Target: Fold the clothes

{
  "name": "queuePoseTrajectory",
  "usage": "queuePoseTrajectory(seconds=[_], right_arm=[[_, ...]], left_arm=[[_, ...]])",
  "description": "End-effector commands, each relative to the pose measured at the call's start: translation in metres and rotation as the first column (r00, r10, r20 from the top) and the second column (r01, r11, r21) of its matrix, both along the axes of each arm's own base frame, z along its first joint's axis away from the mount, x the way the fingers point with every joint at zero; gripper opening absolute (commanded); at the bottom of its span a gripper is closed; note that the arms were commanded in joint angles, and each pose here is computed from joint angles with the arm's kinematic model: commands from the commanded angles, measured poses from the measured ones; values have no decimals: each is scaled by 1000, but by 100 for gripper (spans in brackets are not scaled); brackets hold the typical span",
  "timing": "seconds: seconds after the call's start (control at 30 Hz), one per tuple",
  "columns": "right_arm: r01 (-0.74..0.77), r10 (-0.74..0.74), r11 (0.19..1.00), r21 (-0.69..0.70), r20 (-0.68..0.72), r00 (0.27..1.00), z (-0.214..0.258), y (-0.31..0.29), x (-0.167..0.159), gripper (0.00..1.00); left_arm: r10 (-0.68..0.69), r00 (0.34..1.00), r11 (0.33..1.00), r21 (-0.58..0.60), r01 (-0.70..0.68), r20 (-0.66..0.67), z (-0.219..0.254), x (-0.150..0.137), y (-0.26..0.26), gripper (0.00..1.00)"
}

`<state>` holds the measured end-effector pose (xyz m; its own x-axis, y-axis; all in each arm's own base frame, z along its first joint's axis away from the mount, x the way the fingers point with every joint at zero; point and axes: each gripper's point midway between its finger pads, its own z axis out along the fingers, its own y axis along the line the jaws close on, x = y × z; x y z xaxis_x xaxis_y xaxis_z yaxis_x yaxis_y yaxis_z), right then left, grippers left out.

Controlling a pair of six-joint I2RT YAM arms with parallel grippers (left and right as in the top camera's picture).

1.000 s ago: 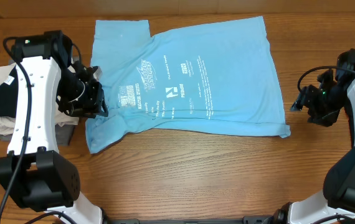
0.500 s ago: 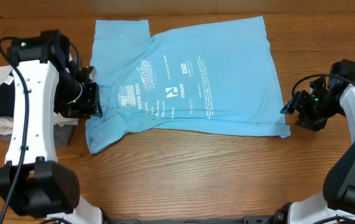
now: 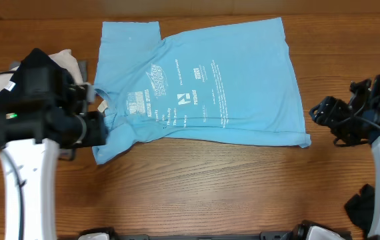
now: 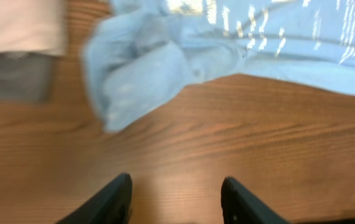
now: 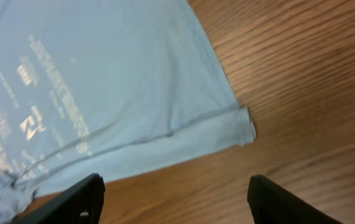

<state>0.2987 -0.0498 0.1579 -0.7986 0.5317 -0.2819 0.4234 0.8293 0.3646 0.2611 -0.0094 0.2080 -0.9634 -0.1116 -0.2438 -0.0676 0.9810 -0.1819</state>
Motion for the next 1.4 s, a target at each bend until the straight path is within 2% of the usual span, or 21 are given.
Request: queuePoseTrajectory(seconds=[0.0, 0.17, 0.33, 0.57, 0.67, 0.73, 0.8, 0.93, 1.17, 1.33, 1.37], right_arm=[[81, -74, 995, 65, -98, 992, -43, 5, -12, 77], [67, -55, 992, 111, -103, 993, -56, 13, -12, 75], [65, -54, 992, 107, -102, 993, -56, 12, -12, 75], [62, -52, 993, 97, -100, 994, -56, 10, -11, 75], [61, -51, 993, 96, -99, 994, -56, 10, -11, 76], [61, -51, 993, 96, -99, 994, -56, 10, -11, 76], [61, -51, 994, 96, -98, 994, -56, 10, -11, 76], [60, -51, 994, 95, -92, 994, -56, 10, -10, 76], [60, -52, 994, 94, -89, 995, -56, 10, -9, 76], [67, -57, 993, 99, -94, 994, -56, 10, -10, 75], [66, -56, 993, 102, -94, 994, -56, 11, -10, 75]], left_arm=[[-55, 992, 990, -134, 40, -110, -68, -3, -32, 50], [-28, 990, 994, -107, 13, -135, -128, 12, -31, 40], [-29, 989, 991, -133, 9, -147, -149, 26, -37, 44], [48, 944, 998, 50, -34, -327, -181, -5, -6, 32], [62, 932, 995, 96, -30, -357, -176, -15, 1, 31], [151, 915, 978, 190, -84, -375, -166, -22, 18, 32], [245, 892, 953, 262, -150, -380, -157, -31, 34, 38], [311, 863, 940, 265, -216, -398, -155, -40, 47, 41], [369, 878, 922, 236, -306, -305, -180, -26, 62, 47], [292, 916, 956, 122, -269, -275, -196, -17, 44, 44], [289, 919, 956, 121, -266, -268, -199, -17, 44, 41]])
